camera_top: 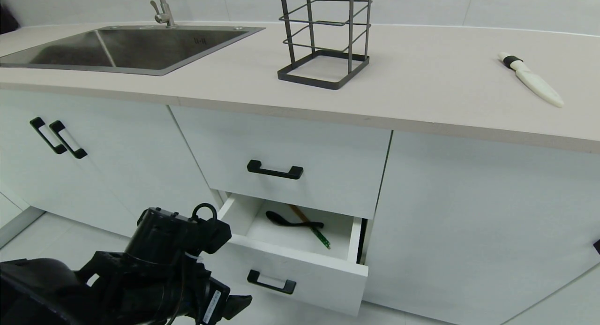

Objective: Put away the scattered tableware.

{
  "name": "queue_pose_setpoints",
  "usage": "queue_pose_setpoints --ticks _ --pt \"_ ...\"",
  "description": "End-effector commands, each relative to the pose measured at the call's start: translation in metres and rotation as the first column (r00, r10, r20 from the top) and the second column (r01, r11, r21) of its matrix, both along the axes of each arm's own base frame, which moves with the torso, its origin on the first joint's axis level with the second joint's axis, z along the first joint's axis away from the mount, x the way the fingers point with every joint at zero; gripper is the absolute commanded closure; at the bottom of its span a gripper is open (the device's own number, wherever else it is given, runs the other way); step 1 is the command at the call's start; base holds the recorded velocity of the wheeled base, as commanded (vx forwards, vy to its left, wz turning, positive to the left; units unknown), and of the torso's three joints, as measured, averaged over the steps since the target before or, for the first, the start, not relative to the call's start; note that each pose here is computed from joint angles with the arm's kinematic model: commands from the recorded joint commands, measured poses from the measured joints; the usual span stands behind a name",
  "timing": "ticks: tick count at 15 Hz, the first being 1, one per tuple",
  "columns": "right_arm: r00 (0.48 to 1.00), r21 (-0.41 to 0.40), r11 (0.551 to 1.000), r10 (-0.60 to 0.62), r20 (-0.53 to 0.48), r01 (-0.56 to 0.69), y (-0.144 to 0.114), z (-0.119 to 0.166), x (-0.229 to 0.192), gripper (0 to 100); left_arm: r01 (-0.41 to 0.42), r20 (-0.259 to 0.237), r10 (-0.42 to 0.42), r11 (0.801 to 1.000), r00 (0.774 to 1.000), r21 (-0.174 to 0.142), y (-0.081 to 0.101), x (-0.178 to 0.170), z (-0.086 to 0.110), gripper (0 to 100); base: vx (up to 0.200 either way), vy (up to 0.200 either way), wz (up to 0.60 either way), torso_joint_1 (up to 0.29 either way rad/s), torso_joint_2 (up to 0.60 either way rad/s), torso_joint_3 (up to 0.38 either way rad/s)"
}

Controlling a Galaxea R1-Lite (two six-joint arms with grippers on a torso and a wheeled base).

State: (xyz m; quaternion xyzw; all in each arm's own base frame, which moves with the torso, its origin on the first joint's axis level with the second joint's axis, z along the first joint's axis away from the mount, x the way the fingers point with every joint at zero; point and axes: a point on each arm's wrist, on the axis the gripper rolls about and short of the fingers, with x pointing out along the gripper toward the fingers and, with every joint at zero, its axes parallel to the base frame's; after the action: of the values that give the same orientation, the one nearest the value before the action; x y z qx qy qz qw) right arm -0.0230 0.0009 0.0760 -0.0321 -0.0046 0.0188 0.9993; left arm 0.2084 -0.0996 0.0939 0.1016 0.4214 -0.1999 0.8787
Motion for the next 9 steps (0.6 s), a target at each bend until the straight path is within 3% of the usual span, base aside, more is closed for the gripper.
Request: queue_pose_setpoints --ticks 1,2,3,4,9 --pt "1.0 0.0 1.0 0.0 -0.002 0.0 0.0 0.0 0.0 0 0.001 0.019 -0.001 1.0 1.0 -0.005 -0.004 0.009 -0.007 0 0.0 0.0 0.0 0.0 0.0 0.0" --pt "1.0 0.0 1.0 0.0 -0.002 0.0 0.0 0.0 0.0 0 0.004 0.042 -0.003 1.0 0.999 -0.014 -0.006 0.013 -0.009 0 0.0 0.0 0.0 0.0 0.0 0.0" --pt "1.0 0.0 1.0 0.0 0.0 0.0 0.0 0.0 0.0 0 0.007 0.104 -0.002 0.999 0.995 -0.043 -0.012 0.024 -0.014 0 0.0 0.0 0.0 0.0 0.0 0.0" --pt "1.0 0.001 1.0 0.0 -0.002 0.0 0.0 0.0 0.0 0 0.009 0.132 -0.002 0.998 0.991 -0.055 -0.014 0.03 -0.017 0 0.0 0.0 0.0 0.0 0.0 0.0" --pt "1.0 0.001 1.0 0.0 -0.002 0.0 0.0 0.0 0.0 0 0.016 0.228 0.007 0.995 0.974 -0.098 -0.022 0.047 -0.022 0 0.0 0.0 0.0 0.0 0.0 0.0"
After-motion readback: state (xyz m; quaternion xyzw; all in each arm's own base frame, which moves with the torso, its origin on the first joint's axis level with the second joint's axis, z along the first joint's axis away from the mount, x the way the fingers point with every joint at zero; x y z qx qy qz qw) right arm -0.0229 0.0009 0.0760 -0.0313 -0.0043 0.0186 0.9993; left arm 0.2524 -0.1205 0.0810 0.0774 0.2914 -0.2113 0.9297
